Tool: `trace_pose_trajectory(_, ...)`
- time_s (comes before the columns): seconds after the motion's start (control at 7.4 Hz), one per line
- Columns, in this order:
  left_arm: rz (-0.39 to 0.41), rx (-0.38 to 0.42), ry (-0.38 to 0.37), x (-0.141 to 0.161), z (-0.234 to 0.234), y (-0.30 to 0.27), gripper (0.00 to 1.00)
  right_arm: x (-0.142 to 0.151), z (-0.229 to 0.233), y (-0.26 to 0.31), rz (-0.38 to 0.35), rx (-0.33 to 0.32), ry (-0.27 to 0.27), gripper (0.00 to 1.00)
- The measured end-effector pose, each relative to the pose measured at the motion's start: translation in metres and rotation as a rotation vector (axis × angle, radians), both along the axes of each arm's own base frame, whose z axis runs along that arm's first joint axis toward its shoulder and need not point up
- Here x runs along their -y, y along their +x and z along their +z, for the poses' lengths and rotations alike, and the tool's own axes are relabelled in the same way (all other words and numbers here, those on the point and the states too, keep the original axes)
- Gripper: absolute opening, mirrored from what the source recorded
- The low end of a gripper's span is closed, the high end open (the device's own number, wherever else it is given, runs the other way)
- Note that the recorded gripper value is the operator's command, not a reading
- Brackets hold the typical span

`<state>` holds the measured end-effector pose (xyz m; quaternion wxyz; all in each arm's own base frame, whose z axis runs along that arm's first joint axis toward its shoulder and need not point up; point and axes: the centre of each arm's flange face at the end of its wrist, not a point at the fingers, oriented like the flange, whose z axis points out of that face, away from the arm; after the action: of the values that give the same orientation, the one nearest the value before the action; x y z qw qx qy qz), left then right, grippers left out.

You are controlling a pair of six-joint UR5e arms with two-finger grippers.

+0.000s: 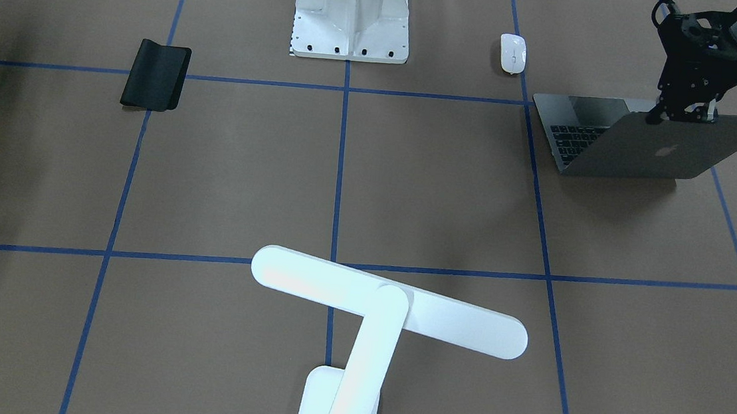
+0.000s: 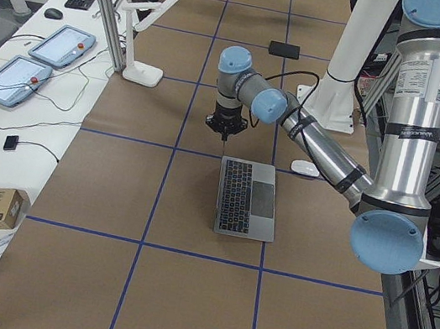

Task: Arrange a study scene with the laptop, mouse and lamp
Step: 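Push the open laptop with the left gripper toward the white lamp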

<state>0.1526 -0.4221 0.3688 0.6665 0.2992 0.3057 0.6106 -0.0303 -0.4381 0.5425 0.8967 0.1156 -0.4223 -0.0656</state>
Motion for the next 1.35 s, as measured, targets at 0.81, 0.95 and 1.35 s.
trace_pose_trajectory(0.81, 0.004, 0.008, 0.089, 0.048, -0.135, 0.080, 0.00, 0.000, -0.003, 0.011, 0.024, -0.006, 0.015, 1.00)
trace_pose_trajectory(0.95, -0.006, 0.014, 0.103, 0.046, -0.151, 0.101, 0.00, 0.001, -0.003, 0.012, 0.026, -0.005, 0.016, 1.00)
trace_pose_trajectory(1.35, -0.033, -0.006, 0.121, 0.054, -0.197, 0.137, 0.00, 0.000, -0.002, 0.016, 0.034, -0.006, 0.016, 1.00)
